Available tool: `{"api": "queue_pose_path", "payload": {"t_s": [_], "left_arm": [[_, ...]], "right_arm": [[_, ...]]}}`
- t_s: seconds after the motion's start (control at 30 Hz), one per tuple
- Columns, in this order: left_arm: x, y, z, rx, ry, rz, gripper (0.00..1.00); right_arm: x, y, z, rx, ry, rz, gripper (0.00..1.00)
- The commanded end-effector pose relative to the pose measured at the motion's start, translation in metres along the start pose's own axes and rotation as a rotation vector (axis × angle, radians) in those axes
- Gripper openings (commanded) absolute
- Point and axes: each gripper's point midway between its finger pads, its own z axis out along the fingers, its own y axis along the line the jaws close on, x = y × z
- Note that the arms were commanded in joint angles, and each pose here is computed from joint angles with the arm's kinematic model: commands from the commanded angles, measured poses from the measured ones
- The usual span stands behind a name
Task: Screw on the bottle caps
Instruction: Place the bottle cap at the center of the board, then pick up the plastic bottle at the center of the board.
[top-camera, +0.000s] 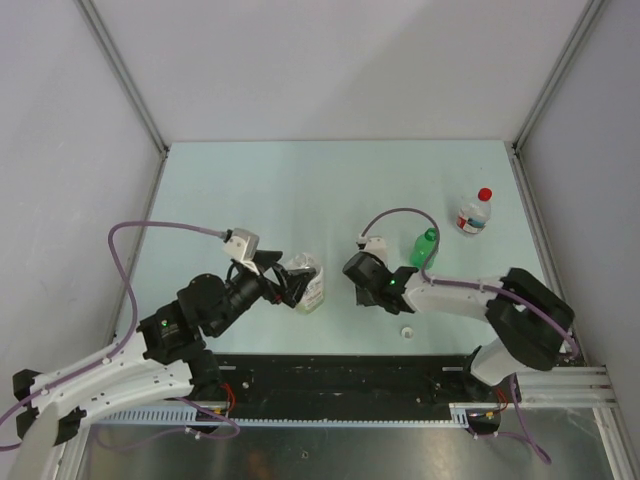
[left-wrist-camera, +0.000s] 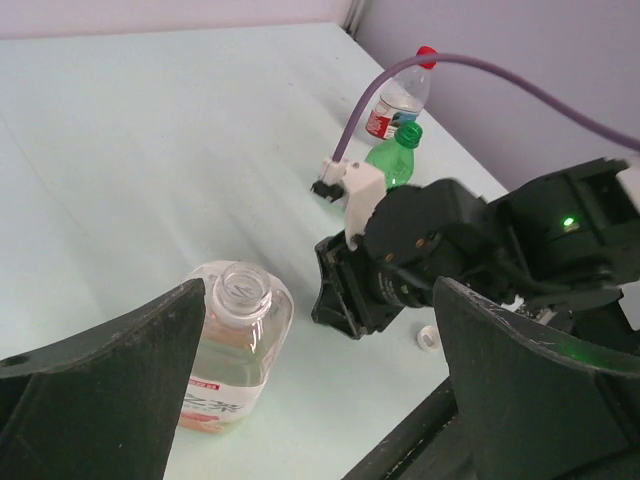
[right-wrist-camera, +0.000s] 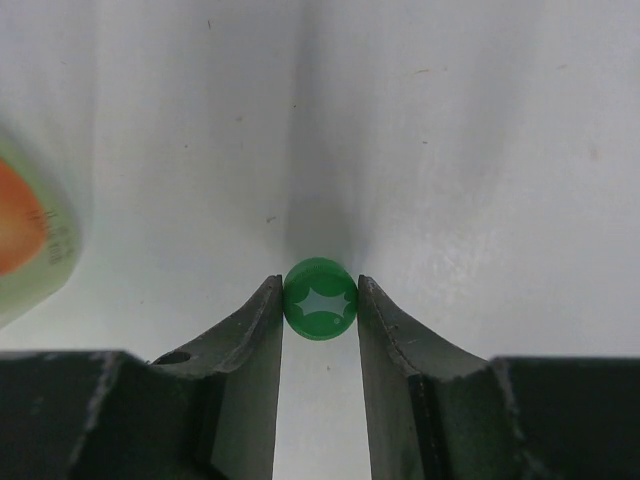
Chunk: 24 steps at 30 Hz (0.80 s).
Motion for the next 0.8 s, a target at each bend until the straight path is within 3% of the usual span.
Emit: {"api": "queue_pose_path", "payload": {"t_s": [0.0,0.13,0.33,0.47,0.63,0.77], "left_arm": [[-0.004,0.011,-0.003,-0.062,-0.021,-0.015,0.99],[-0.002,0.016,-0.001,-0.088,-0.016,0.007,1.00],[-0.002,0.017,0.000,-0.097,-0.012,0.022,0.99],[-0.001,0.015,0.000,-0.081,-0.006,0.036,1.00],[0.006,0.008,0.006,-0.047,0.032,0.064,1.00],[0.008,0.000,0.009,-0.011,0.054,0.084,0.99]], "right_arm": [[-0.002,0.016,0.020,-0.009,-0.052,-0.012,0.25],[0.011,0.015,0.026,0.007,-0.023,-0.020,0.34],[-0.008,0.013,-0.001,-0.004,-0.078,-0.013,0.74],[-0.045,0.010,-0.038,-0.054,-0.193,-0.010,0.89],[-0.106,-0.022,-0.086,-0.029,-0.385,0.006,0.94],[-0.153,-0.076,-0.113,0.100,-0.533,0.049,0.97]]}}
